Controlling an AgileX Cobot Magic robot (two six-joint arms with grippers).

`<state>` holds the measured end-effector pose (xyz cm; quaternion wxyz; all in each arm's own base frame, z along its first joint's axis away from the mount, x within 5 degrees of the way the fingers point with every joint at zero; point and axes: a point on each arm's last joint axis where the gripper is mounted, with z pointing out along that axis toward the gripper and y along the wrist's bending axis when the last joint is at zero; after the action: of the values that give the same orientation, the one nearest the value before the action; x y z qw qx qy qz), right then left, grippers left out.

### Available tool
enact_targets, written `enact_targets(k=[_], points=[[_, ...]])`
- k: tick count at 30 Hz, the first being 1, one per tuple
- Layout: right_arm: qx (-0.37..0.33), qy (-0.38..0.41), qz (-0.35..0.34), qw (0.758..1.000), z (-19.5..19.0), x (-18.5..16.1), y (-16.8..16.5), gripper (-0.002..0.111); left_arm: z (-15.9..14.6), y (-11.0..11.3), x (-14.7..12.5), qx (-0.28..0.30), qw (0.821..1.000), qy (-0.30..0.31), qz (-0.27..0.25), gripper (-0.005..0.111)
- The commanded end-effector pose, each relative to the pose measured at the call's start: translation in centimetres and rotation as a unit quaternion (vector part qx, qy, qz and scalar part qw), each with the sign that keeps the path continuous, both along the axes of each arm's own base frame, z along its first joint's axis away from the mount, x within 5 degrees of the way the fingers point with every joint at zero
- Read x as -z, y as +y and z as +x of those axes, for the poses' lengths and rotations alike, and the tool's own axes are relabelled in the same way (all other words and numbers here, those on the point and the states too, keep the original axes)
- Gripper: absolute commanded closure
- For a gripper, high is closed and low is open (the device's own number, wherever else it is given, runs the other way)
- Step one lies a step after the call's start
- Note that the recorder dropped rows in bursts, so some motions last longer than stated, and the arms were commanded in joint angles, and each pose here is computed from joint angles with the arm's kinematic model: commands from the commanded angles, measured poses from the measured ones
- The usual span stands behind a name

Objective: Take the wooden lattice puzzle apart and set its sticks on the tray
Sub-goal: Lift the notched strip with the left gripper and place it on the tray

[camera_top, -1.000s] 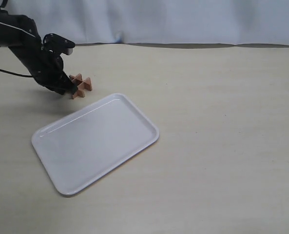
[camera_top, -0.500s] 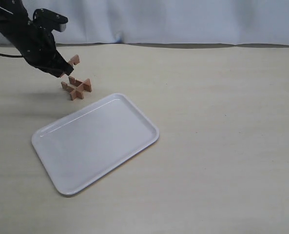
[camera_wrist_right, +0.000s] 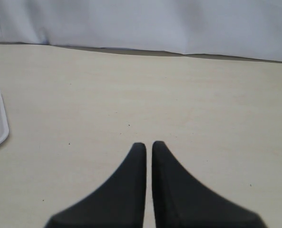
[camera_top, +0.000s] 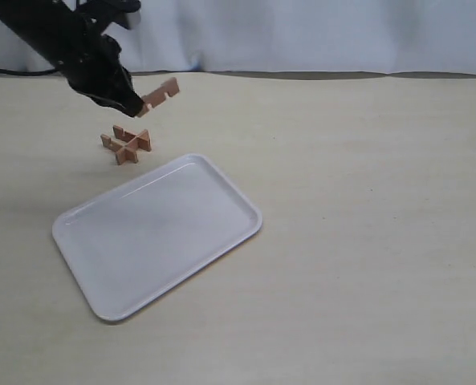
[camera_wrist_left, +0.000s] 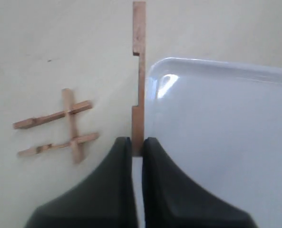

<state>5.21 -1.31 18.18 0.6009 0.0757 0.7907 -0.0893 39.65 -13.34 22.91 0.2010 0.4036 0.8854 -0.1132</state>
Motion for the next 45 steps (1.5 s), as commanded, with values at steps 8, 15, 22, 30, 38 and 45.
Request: enact_targets(k=[8, 15, 22, 30, 38, 45], points=[[0.002, -0.004, 0.000, 1.000, 0.0, 0.0, 0.0, 0.104, -5.0, -9.3, -0.1, 0.140, 0.990, 0.013, 0.005, 0.107], [0.002, -0.004, 0.000, 1.000, 0.0, 0.0, 0.0, 0.104, -5.2, -9.7, 0.9, 0.148, 0.988, 0.037, 0.009, 0.107], [0.002, -0.004, 0.000, 1.000, 0.0, 0.0, 0.0, 0.104, -5.2, -9.8, 2.7, 0.154, 0.985, 0.074, 0.021, 0.106], [0.002, -0.004, 0.000, 1.000, 0.0, 0.0, 0.0, 0.104, -5.0, -9.9, 2.7, 0.143, 0.987, 0.068, 0.017, 0.072], [0.002, -0.004, 0.000, 1.000, 0.0, 0.0, 0.0, 0.104, -4.8, -9.3, 1.5, 0.136, 0.988, 0.048, 0.046, 0.057], [0.002, -0.004, 0.000, 1.000, 0.0, 0.0, 0.0, 0.104, -3.4, -7.5, -5.2, 0.067, 0.987, -0.099, 0.103, 0.057]])
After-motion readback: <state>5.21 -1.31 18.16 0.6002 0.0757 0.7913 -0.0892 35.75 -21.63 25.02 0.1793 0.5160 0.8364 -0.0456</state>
